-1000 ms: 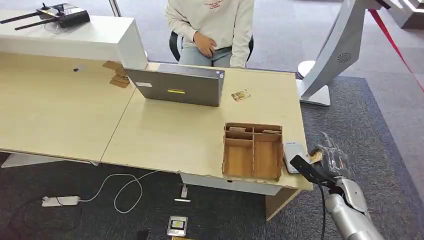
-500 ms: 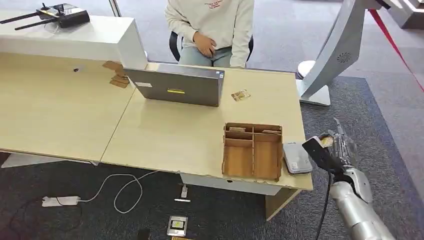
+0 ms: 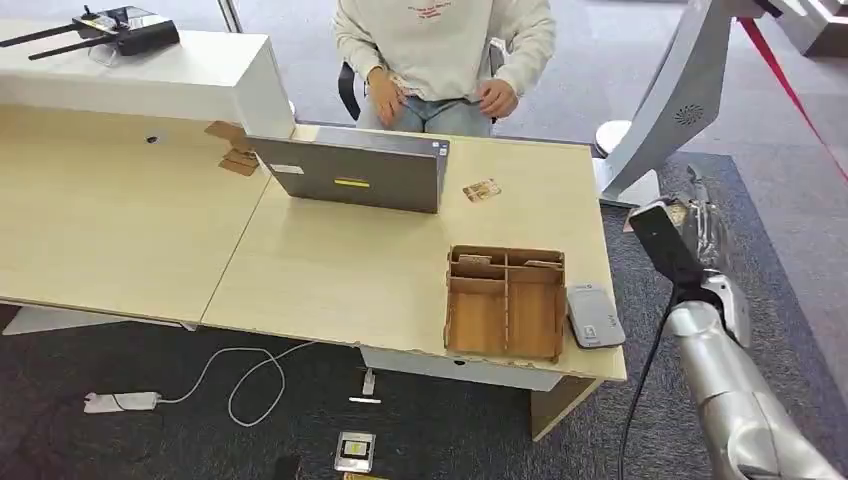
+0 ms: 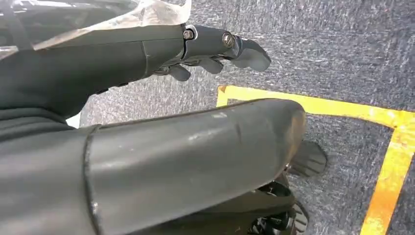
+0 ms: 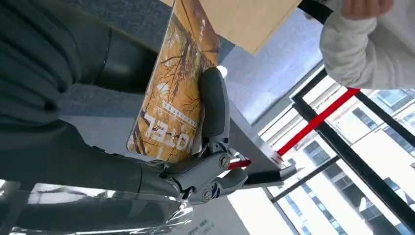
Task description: Pass the card to the sensor for recognition and then transmit it.
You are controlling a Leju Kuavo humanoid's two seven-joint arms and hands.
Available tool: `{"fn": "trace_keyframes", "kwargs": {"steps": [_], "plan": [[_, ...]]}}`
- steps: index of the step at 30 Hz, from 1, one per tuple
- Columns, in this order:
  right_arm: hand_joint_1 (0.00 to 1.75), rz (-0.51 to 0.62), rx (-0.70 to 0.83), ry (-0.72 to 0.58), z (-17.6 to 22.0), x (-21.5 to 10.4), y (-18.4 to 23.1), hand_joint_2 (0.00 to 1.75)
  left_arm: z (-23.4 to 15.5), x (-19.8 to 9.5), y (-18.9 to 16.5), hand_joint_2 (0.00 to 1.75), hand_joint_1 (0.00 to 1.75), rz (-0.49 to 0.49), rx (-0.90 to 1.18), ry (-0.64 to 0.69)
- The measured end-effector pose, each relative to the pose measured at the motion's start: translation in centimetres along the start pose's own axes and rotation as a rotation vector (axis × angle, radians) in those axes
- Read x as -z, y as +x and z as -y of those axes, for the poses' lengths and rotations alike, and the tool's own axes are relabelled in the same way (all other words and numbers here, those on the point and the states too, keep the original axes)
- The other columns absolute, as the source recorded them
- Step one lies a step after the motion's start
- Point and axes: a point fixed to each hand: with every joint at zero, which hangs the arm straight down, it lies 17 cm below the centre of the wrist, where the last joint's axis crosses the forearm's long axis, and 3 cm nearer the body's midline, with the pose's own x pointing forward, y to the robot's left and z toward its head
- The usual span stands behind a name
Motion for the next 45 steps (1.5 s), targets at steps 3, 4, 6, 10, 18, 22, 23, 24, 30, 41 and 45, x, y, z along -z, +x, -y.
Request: {"fn": "trace_keyframes", "kwargs": {"steps": [3, 4, 6, 10, 18, 22, 23, 24, 30, 41, 45], "plan": [[1.75, 0.026, -0.101, 0.032, -0.6, 0.8, 1.4, 1.75, -0.1, 0.0, 0.4, 0.0, 0.0, 0.02, 0.033, 0.003], [1.75, 0.039, -0.133, 0.042, -0.8, 1.1, 2.1, 1.75, -0.1, 0.0, 0.6, 0.0, 0.0, 0.028, 0.049, -0.002], [1.75, 0.078, -0.187, 0.057, -1.2, 1.9, 3.9, 1.75, -0.1, 0.1, 0.8, 0.0, 0.0, 0.04, 0.078, -0.012], [1.75, 0.171, -0.264, 0.074, -1.2, 4.6, 9.5, 1.75, -0.4, 0.3, 1.4, 0.0, 0.0, 0.059, 0.131, -0.014], [1.75, 0.316, -0.34, 0.123, -3.6, 6.8, 18.1, 1.75, -0.9, 0.3, 2.4, 0.0, 0.0, 0.065, 0.167, 0.0], [1.75, 0.361, -0.35, 0.158, -5.6, 6.4, 20.3, 1.75, -0.9, 0.4, 2.6, 0.0, 0.0, 0.066, 0.17, -0.015], [1.75, 0.373, -0.352, 0.169, -6.2, 6.2, 20.7, 1.75, -1.0, 0.5, 2.6, 0.0, 0.0, 0.064, 0.17, -0.014], [1.75, 0.376, -0.35, 0.177, -6.6, 6.1, 21.0, 1.75, -1.2, 0.5, 2.6, 0.0, 0.0, 0.06, 0.169, -0.004], [0.94, 0.378, -0.352, 0.213, -8.1, 5.6, 21.3, 1.75, -2.1, 0.6, 2.7, 0.0, 0.0, 0.056, 0.159, 0.048], [0.0, 0.375, -0.35, 0.208, -8.7, 5.5, 21.2, 1.75, -1.6, 0.4, 2.4, 0.0, 0.0, 0.035, 0.16, 0.03], [0.0, 0.385, -0.337, 0.19, -8.1, 5.8, 21.7, 1.75, -1.7, 0.4, 2.4, 0.0, 0.0, 0.041, 0.159, 0.036]]}}
